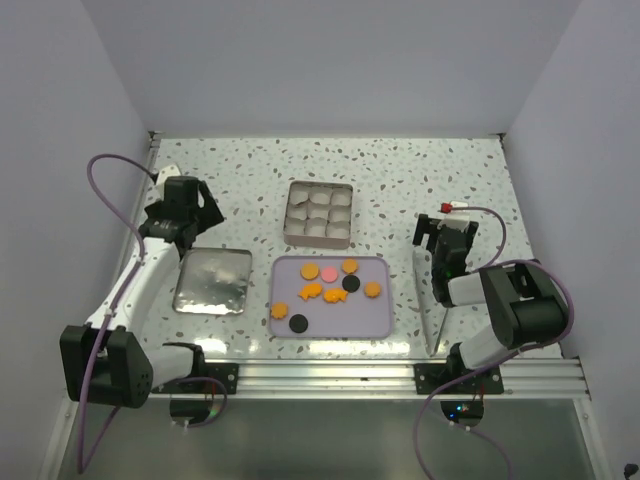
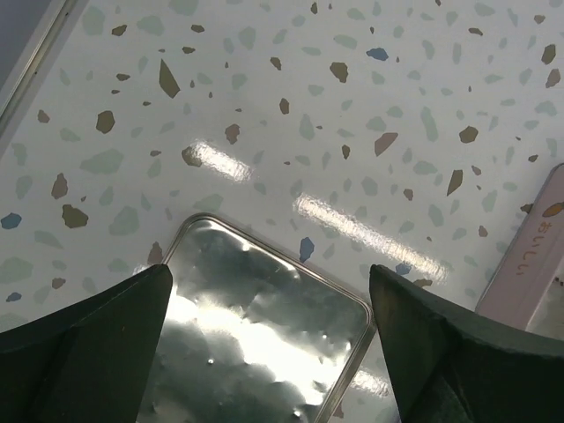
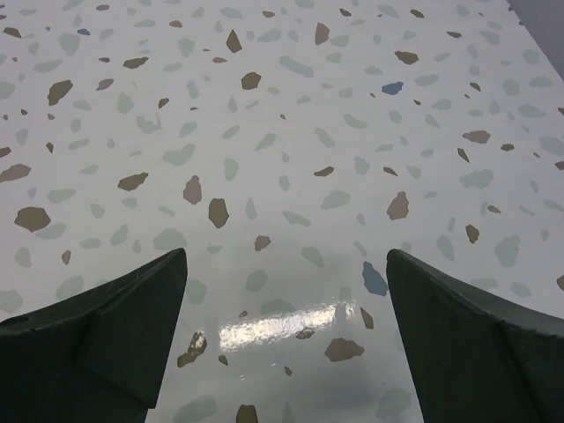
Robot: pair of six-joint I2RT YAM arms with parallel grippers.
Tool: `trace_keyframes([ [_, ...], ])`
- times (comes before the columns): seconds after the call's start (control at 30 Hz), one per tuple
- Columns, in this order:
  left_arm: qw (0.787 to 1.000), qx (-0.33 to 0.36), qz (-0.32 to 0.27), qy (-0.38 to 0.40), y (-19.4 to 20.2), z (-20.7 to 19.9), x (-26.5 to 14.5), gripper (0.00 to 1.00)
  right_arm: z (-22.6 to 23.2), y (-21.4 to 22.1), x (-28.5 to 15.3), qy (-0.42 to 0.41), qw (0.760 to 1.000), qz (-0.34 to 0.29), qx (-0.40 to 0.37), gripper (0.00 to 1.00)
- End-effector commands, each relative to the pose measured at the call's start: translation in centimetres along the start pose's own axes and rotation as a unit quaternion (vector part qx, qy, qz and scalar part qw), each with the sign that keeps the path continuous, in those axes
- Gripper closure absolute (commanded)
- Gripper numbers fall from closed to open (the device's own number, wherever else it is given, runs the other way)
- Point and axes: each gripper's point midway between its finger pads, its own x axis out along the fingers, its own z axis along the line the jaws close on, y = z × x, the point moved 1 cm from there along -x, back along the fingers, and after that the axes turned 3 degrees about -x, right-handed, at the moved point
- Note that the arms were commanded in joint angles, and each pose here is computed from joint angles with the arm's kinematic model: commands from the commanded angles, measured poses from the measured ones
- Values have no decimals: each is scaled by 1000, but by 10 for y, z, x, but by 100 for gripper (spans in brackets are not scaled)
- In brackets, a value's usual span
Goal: Pack the cookies
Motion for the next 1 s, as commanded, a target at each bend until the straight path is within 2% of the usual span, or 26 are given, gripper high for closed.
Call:
trace_keyframes([
  [0.0, 999, -48, -14, -11, -13, 4, -17, 0, 0, -18, 1, 0, 999, -33, 9, 1],
  [0.03, 998, -62, -10, -27, -14, 8, -20, 0, 0, -18, 1, -1, 999, -33, 9, 1],
  [0.2, 1000, -15, 17, -14, -8, 11, -34, 0, 0, -18, 1, 0, 999, -32, 8, 1],
  [0.3, 1000, -10, -1, -18, -11, 20, -44, 0, -5, -30, 1, 19, 998, -50, 17, 1],
  [0.33, 1000, -11, -5, -22, -12, 23, -47, 0, -3, -22, -1, 11, 1000, -26, 6, 1],
  [0.37, 1000, -11, -14, -23, -15, 26, -52, 0, -4, -42, 0, 15, 999, -43, 14, 1],
  [0.4, 1000, -9, -12, -25, -12, 29, -54, 0, -5, -35, -3, 19, 1000, -10, 1, 1],
  [0.43, 1000, 0, -11, -23, -11, 30, -56, 0, -5, -42, -5, 18, 1000, -9, 0, 1],
  [0.47, 1000, -2, -16, -17, -11, 30, -59, 0, -6, -67, -9, 18, 999, -36, 8, 1],
  [0.53, 1000, -1, -13, -13, -5, 33, -61, 0, -2, -90, -19, 7, 998, -65, 16, 1],
  [0.57, 1000, 2, -10, 10, -4, 27, -64, 0, -3, -121, -29, 4, 995, -99, 33, 1],
  [0.63, 1000, 8, -8, 26, -2, 23, -65, 0, -3, -133, -40, -2, 995, -74, 66, 1],
  [0.67, 1000, 8, -5, 23, -1, 24, -64, 0, -2, -170, -47, -10, 992, -90, 86, 1],
  [0.7, 1000, 8, 1, 19, 1, 25, -64, 0, -1, -163, -58, -23, 996, -42, 78, 1],
  [0.73, 1000, 9, 5, 19, 3, 25, -63, 0, 9, -171, -65, -59, 995, -24, 76, 1],
  [0.77, 999, 12, 12, 29, 6, 21, -62, 0, 15, -203, -75, -87, 992, -36, 82, 1],
  [0.8, 999, 13, 16, 39, 9, 18, -62, 0, 17, -190, -84, -96, 992, 13, 81, 1],
  [0.87, 998, 13, 26, 53, 15, 15, -61, 0, 22, -203, -98, -113, 983, 32, 138, 1],
  [0.93, 998, 9, 34, 59, 23, 14, -60, 0, 28, -195, -114, -127, 973, 71, 179, 1],
  [0.97, 997, 9, 39, 65, 26, 13, -59, 0, 23, -191, -117, -107, 969, 87, 204, 1],
])
